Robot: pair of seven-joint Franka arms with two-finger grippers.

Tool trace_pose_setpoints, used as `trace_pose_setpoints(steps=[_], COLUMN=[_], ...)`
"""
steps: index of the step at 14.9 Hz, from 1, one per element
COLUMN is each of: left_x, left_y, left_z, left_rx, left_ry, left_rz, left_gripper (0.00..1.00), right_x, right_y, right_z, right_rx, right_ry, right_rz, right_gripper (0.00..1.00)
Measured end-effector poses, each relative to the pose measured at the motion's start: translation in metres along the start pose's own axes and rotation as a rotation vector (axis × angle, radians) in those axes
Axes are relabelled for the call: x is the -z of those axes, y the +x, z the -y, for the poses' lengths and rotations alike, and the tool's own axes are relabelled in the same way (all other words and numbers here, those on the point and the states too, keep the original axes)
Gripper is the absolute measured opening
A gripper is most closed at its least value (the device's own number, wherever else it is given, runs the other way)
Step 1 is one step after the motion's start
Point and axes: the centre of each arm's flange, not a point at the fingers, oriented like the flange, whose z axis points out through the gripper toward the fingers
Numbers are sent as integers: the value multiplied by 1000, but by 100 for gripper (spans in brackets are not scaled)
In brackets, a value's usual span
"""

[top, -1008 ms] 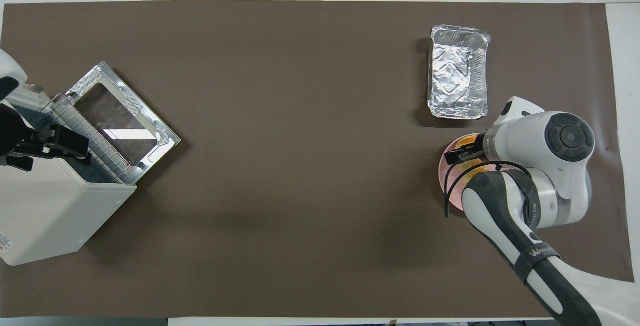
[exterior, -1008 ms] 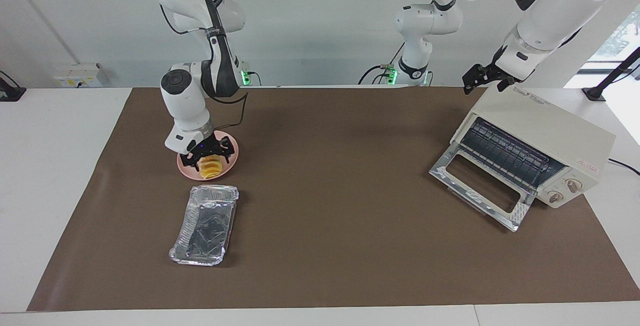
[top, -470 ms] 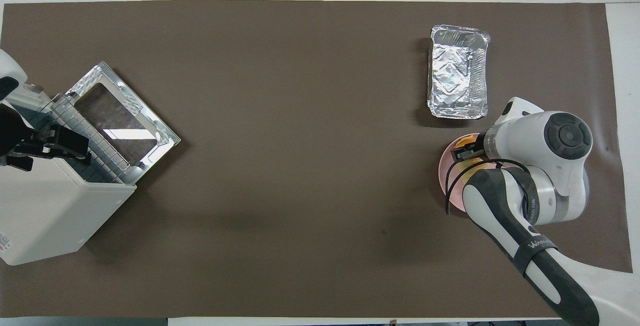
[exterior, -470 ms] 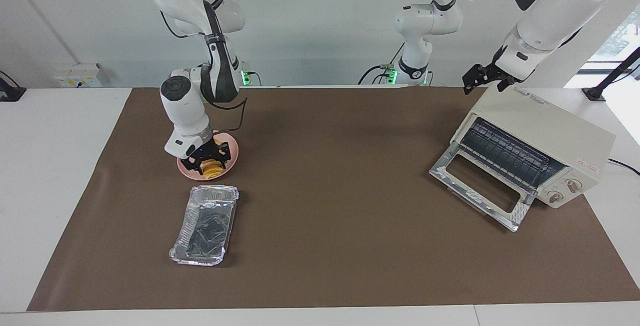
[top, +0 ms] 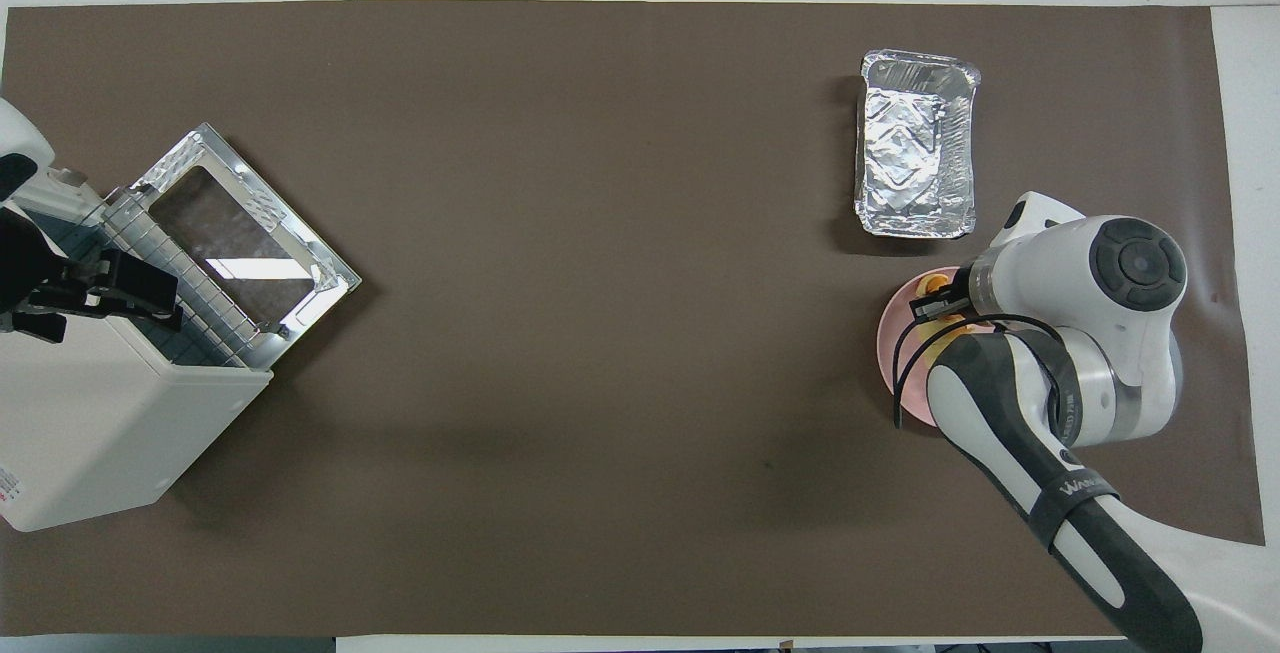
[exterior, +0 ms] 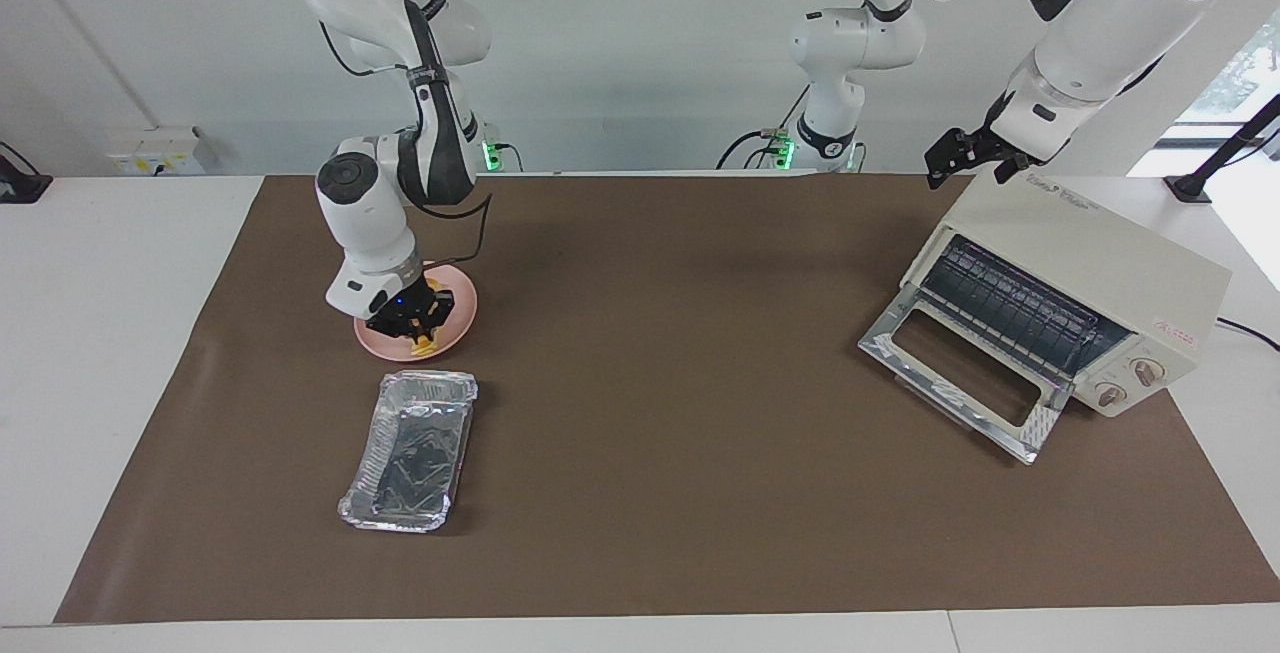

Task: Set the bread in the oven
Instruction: 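Lift the bread roll and carry it over the foil tray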

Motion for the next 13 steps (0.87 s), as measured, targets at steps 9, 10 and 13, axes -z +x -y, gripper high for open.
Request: trace_pose_setpoints(steps=[9,10,13], left_x=[0,0,0], left_y=[0,0,0], left_z=[0,0,0], left_rx=[0,0,0], left_ry=[0,0,0], left_rz=[0,0,0], left_gripper=[100,100,100], right_x=[165,168,156], right_y=[81,92,130], right_z=[-14,-10,-6], right_rx=[-5,3,-9], right_ry=[35,35,38], right_rz=[-29,-43,-57], right_gripper=[10,10,10])
